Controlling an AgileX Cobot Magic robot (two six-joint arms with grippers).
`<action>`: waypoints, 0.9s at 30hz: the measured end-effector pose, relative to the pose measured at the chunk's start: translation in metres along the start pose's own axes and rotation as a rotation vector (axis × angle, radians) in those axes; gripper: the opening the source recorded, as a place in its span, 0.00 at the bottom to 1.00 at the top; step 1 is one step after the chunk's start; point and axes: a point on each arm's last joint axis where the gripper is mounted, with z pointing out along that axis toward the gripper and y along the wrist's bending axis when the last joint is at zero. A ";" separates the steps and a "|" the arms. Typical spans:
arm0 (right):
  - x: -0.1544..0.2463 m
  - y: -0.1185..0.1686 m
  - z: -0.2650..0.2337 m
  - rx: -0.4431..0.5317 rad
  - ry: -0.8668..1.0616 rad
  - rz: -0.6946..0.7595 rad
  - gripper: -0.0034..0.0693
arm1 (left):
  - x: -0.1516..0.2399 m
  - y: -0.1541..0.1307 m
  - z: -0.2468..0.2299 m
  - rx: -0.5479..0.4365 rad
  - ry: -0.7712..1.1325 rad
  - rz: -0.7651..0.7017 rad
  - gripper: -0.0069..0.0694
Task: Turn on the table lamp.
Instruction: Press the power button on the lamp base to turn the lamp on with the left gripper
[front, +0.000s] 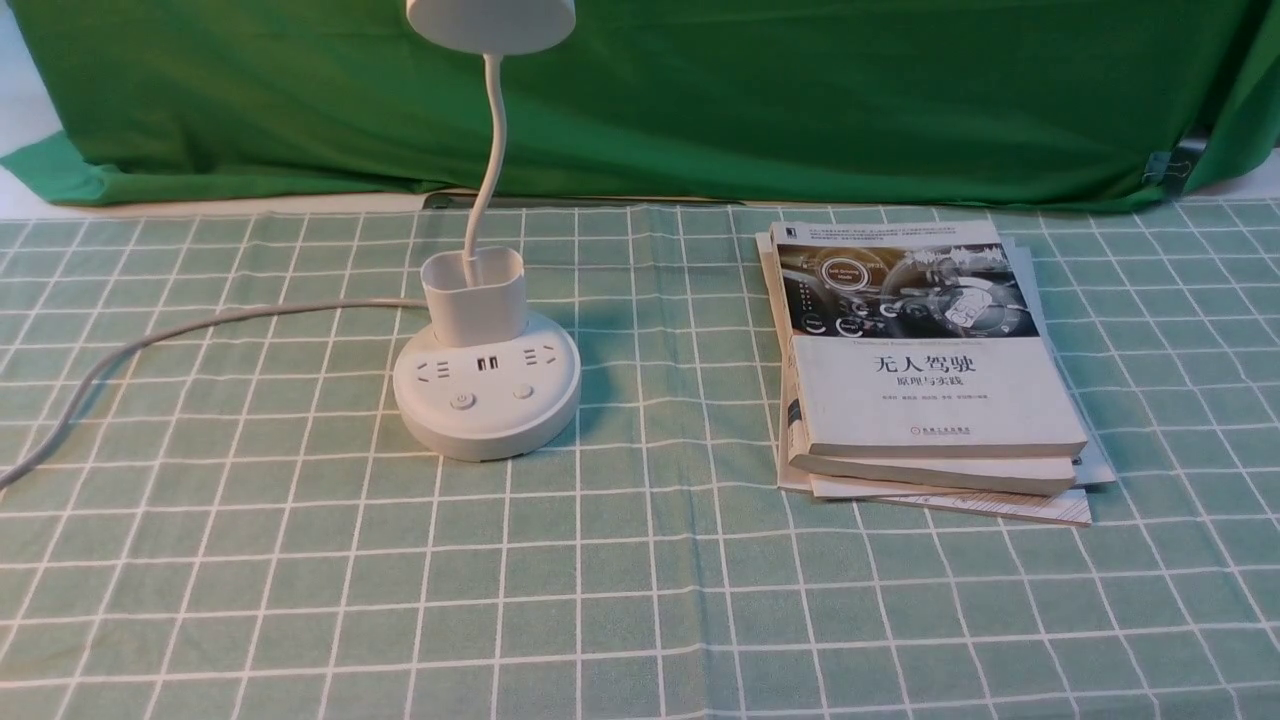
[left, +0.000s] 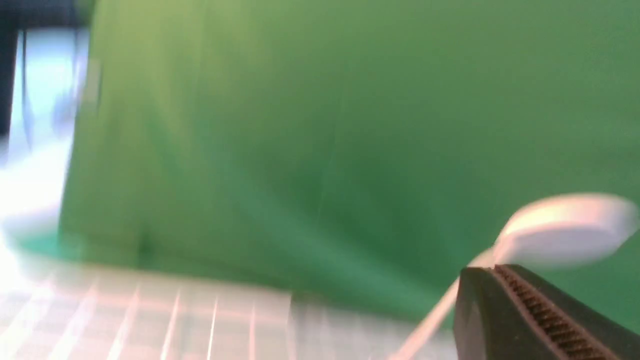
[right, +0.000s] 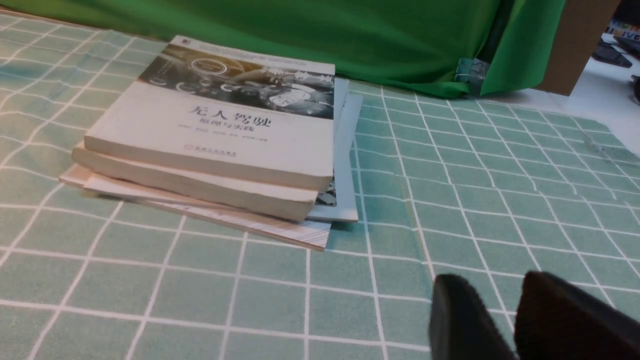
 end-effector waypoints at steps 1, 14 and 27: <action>0.000 0.000 0.000 0.000 0.000 0.000 0.37 | 0.014 0.003 0.015 -0.021 0.095 -0.015 0.12; 0.000 0.000 0.000 0.000 0.000 0.000 0.37 | 0.117 -0.067 0.138 0.052 0.816 0.136 0.12; 0.000 0.000 0.000 0.000 0.000 0.000 0.37 | 0.169 -0.097 0.244 0.057 0.996 0.207 0.12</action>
